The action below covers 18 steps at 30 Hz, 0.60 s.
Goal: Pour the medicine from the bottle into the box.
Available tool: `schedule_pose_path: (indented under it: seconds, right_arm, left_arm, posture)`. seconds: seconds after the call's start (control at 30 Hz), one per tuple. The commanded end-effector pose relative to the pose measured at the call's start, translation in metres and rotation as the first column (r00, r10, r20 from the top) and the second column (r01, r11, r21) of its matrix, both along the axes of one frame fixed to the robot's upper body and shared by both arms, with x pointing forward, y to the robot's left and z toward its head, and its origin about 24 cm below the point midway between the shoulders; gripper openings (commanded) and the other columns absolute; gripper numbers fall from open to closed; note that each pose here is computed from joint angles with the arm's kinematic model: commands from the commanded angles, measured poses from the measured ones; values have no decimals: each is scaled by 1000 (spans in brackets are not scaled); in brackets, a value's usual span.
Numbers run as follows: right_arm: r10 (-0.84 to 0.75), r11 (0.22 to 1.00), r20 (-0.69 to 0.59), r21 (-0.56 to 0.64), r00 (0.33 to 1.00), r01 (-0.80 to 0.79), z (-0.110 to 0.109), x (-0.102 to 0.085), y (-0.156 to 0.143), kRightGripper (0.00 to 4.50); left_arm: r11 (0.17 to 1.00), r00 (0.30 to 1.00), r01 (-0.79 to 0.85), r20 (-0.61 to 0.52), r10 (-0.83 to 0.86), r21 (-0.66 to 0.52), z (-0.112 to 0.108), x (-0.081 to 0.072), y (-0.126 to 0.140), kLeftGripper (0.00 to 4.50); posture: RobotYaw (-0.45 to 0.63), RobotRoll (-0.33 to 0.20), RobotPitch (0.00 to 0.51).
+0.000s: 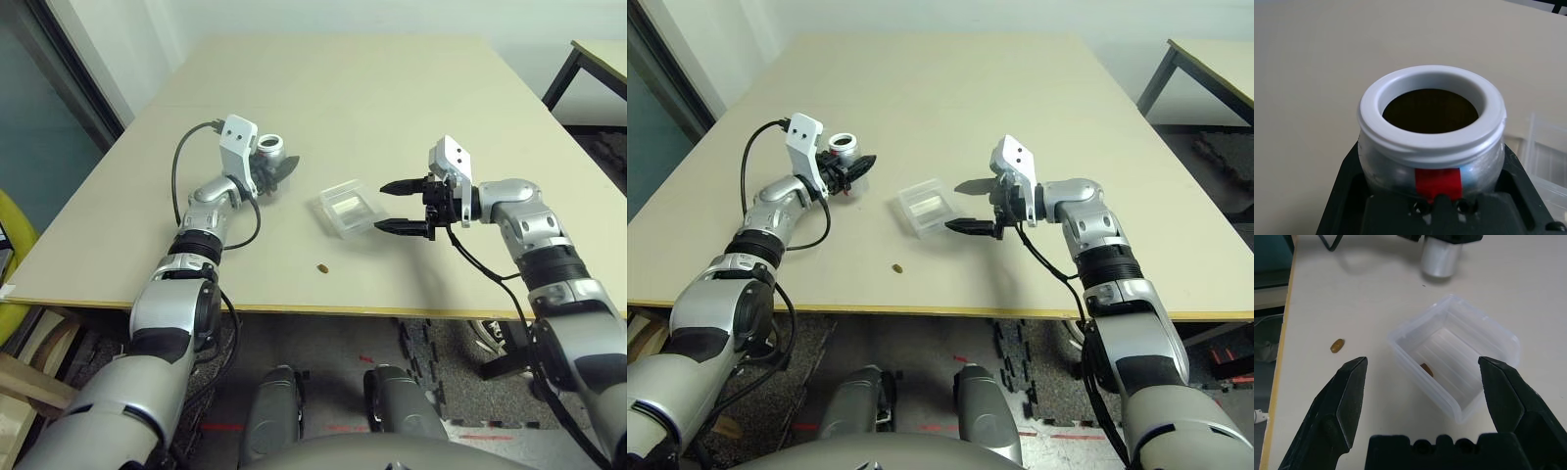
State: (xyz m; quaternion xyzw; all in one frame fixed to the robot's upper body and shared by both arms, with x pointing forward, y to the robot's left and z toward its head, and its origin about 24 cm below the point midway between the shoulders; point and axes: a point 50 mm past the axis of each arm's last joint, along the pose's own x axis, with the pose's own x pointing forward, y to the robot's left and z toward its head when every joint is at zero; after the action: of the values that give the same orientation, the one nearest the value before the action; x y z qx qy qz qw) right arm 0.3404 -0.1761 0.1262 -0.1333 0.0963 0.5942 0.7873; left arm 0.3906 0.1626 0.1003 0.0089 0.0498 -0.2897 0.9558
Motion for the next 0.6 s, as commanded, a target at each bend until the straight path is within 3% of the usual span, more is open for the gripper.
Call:
schedule_pose_path:
  seconds: [0.03,0.6]
  right_arm:
    - [4,1000,2,-14,1000,-4,0,-2,0,4500]
    - [-3,1000,9,-22,1000,3,3,-2,-3,4500]
  left_arm:
    - [999,1000,6,6,-6,51,-2,1,-5,2669]
    - [994,1000,-24,-16,26,102,-15,-1,-10,2669]
  posture:
    - [-186,0,35]
    - [-197,0,35]
